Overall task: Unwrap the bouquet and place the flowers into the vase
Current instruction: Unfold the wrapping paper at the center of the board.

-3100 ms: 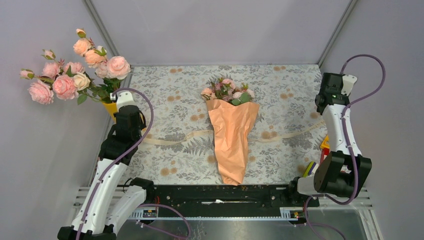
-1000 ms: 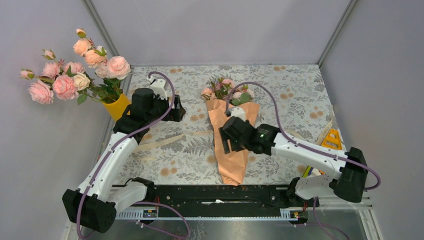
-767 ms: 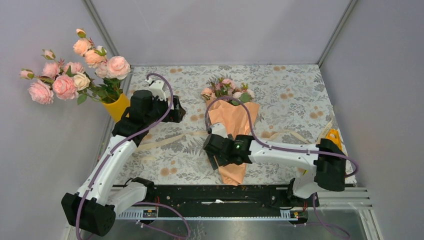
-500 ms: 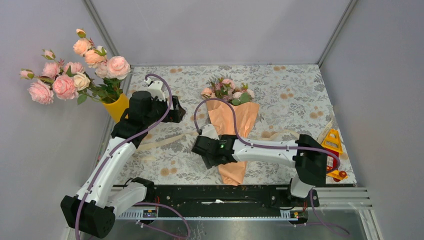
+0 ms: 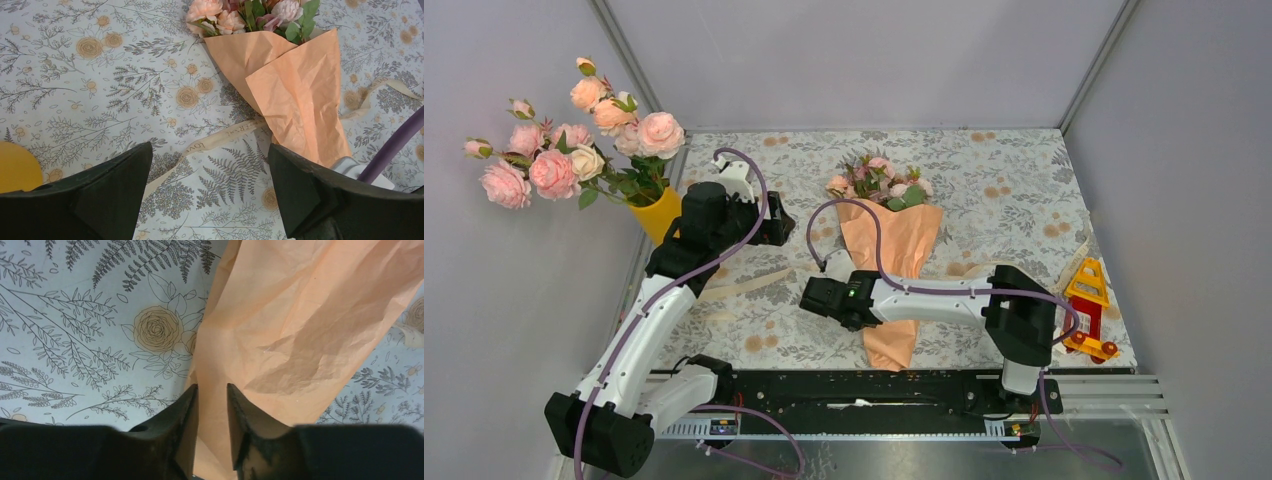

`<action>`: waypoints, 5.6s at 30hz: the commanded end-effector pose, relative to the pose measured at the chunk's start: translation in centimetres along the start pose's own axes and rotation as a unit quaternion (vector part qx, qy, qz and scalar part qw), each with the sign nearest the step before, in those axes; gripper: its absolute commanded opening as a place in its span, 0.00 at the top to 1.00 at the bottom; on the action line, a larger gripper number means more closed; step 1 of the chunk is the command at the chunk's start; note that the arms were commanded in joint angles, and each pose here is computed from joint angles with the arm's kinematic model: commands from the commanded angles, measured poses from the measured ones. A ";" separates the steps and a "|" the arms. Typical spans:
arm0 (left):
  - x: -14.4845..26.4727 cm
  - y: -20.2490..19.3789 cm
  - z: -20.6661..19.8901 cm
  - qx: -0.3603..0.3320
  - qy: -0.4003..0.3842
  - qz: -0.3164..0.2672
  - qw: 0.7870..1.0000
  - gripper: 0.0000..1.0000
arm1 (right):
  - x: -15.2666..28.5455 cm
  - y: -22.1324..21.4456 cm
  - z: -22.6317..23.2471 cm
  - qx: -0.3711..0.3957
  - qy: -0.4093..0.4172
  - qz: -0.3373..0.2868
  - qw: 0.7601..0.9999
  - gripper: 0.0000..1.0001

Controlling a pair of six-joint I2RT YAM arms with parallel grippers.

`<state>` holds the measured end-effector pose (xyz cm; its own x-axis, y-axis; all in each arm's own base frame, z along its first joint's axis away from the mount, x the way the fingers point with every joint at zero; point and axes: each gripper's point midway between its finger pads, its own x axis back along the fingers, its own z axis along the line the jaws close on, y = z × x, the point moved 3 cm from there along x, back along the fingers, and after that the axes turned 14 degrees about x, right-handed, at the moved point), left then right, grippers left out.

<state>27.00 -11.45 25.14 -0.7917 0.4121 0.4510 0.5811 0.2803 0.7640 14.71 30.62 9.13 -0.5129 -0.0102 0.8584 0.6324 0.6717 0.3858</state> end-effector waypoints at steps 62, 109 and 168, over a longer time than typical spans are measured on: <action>-8.5 -10.6 -8.6 0.127 -0.113 0.086 0.982 0.27 | 12.0 4.3 -13.9 -0.190 0.204 -0.259 0.925 0.30; -5.6 -9.5 -3.2 0.146 -0.044 0.025 0.988 0.31 | -7.0 -12.3 -22.6 -0.399 -0.059 0.098 0.910 0.38; -20.7 -26.7 -22.0 -0.154 -0.005 0.185 0.971 0.44 | -9.5 -14.7 -24.6 -0.548 -0.007 0.098 0.830 0.39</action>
<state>22.89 -45.83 4.91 -0.4836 0.4656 0.7412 0.7815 -0.1518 0.6052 24.73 2.25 4.11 -0.3488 0.0571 0.9355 0.8499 -0.4014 0.3414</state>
